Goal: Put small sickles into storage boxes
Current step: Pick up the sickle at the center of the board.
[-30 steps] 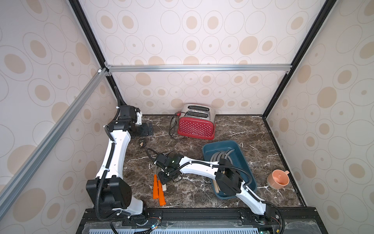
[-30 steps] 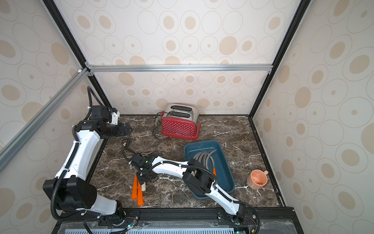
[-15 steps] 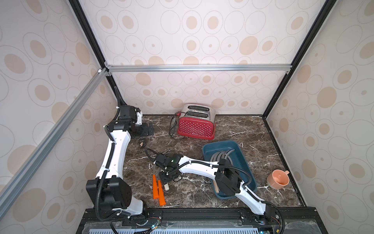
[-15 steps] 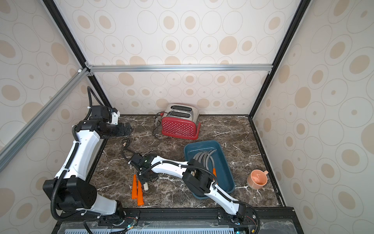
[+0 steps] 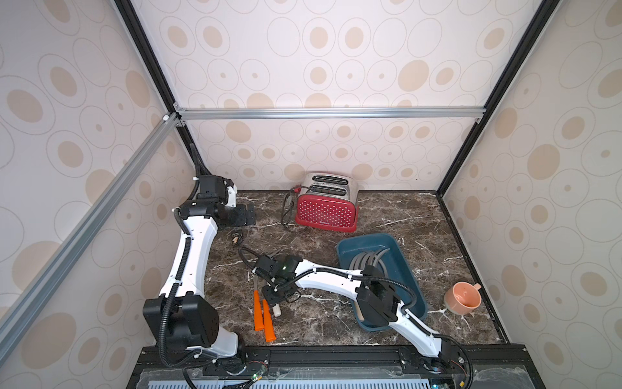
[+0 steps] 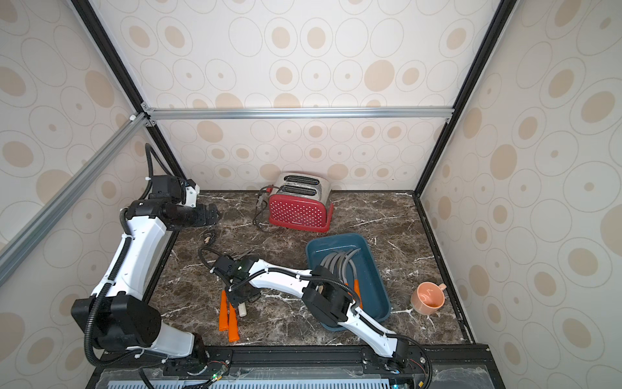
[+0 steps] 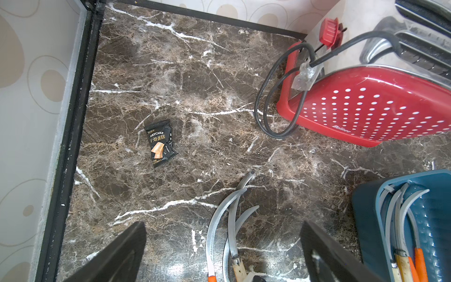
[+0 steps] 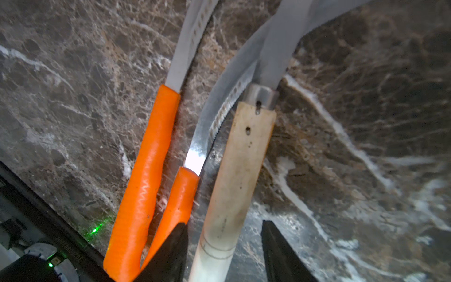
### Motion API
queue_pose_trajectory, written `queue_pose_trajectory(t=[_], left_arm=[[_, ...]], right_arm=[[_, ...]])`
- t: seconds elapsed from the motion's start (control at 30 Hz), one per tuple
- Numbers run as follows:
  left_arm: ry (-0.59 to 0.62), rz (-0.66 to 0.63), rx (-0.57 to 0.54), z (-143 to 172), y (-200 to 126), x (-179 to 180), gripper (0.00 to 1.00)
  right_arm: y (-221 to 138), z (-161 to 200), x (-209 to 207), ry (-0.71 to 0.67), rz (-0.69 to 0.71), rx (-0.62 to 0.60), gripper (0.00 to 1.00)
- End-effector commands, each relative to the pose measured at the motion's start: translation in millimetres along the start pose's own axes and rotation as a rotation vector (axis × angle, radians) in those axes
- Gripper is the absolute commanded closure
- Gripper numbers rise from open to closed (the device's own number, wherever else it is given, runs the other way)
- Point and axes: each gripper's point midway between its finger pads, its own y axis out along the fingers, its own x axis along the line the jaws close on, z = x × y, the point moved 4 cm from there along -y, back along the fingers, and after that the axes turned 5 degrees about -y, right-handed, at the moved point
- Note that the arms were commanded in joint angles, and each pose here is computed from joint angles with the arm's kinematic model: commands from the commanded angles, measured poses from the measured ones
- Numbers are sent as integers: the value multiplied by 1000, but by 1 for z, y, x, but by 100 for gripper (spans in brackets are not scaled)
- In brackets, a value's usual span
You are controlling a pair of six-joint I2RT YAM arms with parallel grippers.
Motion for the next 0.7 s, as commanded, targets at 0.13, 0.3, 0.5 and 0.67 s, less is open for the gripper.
queue_pose_trajectory(t=[0.13, 0.3, 0.5, 0.67], left_arm=[[10, 21, -54, -13, -16, -4, 1], [9, 22, -50, -11, -15, -4, 1], [7, 27, -47, -11, -14, -4, 1], [9, 31, -46, -11, -13, -5, 1]], right_arm=[[14, 12, -2, -9, 53, 56, 49], [19, 18, -6, -13, 106, 77, 51], [23, 23, -10, -13, 159, 102, 53], [23, 27, -16, -11, 206, 117, 56]])
